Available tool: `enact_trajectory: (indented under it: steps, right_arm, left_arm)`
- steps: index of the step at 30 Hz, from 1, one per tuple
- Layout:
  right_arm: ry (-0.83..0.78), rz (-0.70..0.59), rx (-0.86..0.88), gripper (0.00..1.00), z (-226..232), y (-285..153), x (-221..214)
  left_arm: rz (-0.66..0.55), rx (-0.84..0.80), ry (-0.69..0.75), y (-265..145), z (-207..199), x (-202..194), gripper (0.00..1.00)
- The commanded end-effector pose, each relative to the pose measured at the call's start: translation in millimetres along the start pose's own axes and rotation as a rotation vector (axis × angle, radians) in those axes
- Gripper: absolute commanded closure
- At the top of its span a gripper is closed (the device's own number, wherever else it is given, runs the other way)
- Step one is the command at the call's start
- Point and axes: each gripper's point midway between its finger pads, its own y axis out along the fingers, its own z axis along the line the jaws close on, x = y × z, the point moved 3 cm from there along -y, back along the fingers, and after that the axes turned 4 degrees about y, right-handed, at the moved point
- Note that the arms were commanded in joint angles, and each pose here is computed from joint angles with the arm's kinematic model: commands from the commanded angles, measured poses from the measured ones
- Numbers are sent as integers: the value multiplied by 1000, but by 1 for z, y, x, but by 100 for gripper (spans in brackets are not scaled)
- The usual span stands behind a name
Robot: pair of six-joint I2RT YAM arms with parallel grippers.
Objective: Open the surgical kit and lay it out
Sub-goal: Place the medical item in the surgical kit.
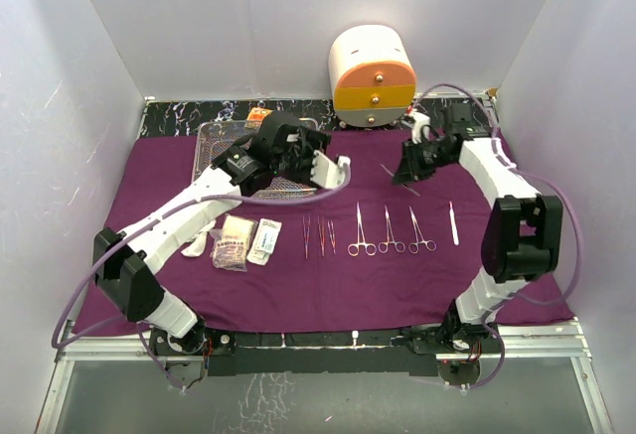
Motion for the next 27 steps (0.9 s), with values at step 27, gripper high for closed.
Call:
enact_trajectory:
  steps: [27]
  right_arm:
    - [151,-51,-907,96,-149,-115,-115]
  left_arm:
    - [264,43,-855,-4,-55,-67,31]
